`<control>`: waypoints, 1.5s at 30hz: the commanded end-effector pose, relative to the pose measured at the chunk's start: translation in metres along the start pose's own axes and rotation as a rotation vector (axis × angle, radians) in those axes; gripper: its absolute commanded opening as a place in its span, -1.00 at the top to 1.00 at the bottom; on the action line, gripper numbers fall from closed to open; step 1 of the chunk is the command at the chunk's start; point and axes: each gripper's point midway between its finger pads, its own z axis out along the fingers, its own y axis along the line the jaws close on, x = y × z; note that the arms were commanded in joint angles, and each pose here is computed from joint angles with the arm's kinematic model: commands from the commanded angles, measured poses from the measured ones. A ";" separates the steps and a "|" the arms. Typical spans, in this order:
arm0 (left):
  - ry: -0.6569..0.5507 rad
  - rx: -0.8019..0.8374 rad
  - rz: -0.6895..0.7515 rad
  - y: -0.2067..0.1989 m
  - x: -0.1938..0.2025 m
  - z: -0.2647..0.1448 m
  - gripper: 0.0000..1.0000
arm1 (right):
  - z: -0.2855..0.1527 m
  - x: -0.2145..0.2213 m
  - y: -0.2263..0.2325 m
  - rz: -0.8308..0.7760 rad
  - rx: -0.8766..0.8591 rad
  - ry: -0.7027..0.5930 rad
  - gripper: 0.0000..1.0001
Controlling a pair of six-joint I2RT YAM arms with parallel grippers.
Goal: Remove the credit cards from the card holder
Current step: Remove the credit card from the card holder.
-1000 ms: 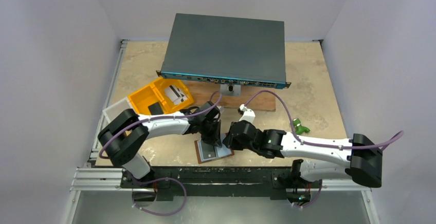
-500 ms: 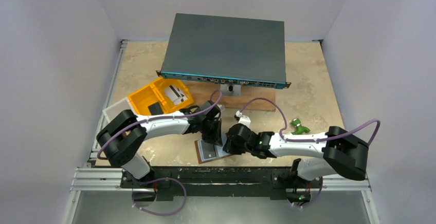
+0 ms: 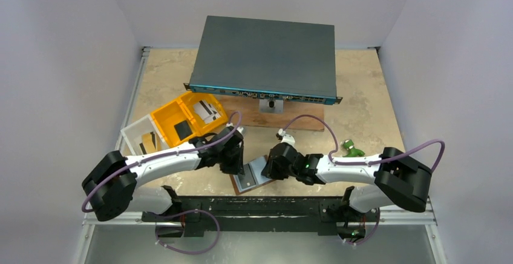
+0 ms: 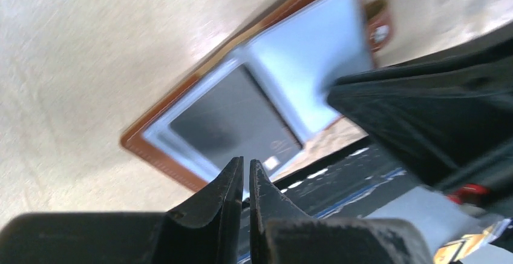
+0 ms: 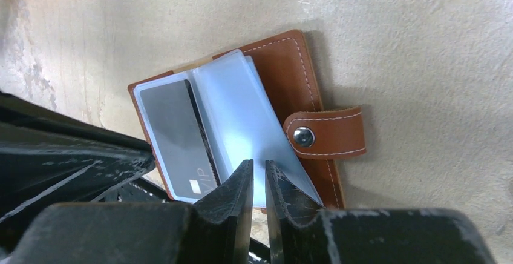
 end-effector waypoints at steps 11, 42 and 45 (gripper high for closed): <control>0.000 -0.082 -0.028 0.027 0.012 0.014 0.87 | 0.009 0.000 0.049 -0.082 -0.145 0.038 0.53; 0.081 -0.159 -0.013 0.045 -0.003 0.041 1.00 | 0.002 0.018 0.037 0.112 -0.344 0.111 0.87; 0.082 -0.173 -0.017 0.050 -0.006 0.040 1.00 | 0.001 0.017 0.033 0.125 -0.346 0.102 0.98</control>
